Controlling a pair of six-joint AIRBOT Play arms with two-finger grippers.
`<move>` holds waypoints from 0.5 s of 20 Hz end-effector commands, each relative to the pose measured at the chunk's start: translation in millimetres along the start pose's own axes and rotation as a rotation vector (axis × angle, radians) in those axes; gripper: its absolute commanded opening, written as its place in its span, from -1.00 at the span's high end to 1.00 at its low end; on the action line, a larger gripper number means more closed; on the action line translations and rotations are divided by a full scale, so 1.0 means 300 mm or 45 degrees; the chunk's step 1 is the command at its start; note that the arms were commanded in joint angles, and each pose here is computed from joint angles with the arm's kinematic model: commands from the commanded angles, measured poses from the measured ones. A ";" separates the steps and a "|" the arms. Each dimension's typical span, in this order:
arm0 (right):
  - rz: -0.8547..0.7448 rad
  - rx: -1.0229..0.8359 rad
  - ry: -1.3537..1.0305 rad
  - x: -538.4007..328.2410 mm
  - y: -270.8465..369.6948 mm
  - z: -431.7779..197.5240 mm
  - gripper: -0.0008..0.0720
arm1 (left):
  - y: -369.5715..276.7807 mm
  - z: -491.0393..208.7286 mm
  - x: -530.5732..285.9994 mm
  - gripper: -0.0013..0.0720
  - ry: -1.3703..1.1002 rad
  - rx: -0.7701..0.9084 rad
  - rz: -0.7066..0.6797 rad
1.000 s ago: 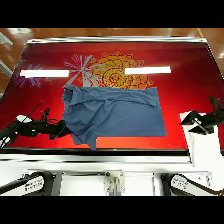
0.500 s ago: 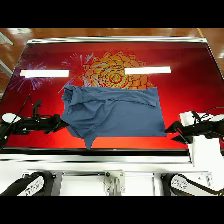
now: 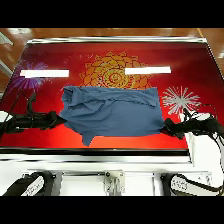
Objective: Fold the shirts.
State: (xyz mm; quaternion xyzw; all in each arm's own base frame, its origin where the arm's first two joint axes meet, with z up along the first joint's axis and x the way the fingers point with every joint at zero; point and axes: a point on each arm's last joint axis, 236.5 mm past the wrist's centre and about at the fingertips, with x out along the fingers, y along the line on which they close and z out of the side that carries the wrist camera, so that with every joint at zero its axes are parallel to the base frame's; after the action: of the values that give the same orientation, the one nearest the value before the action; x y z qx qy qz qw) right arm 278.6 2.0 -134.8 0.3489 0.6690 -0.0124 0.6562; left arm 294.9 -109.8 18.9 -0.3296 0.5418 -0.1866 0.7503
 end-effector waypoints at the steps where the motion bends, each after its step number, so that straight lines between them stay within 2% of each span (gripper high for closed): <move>1: 0.011 0.004 -0.077 0.000 0.014 0.051 0.83 | -0.064 0.069 -0.051 0.86 -0.063 0.075 -0.014; 4: 0.172 -0.245 -0.063 -0.106 0.169 0.047 0.84 | -0.111 0.167 -0.127 0.87 -0.161 0.199 0.037; 6: 0.264 -0.412 -0.197 -0.280 0.317 0.096 0.84 | -0.159 0.263 -0.233 0.87 -0.264 0.339 0.136; 8: 0.325 -0.644 -0.508 -0.588 0.518 0.151 0.84 | -0.328 0.372 -0.420 0.87 -0.463 0.515 0.157; 10: 0.270 -0.903 -0.915 -0.970 0.691 0.133 0.84 | -0.594 0.431 -0.700 0.87 -0.763 0.742 0.141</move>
State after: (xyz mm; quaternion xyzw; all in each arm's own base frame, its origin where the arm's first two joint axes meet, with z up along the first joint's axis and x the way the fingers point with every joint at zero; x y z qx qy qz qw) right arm 377.6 3.3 63.7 0.2458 0.4745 0.1305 0.8351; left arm 361.5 -75.8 195.2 -0.1838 0.3681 -0.1981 0.8896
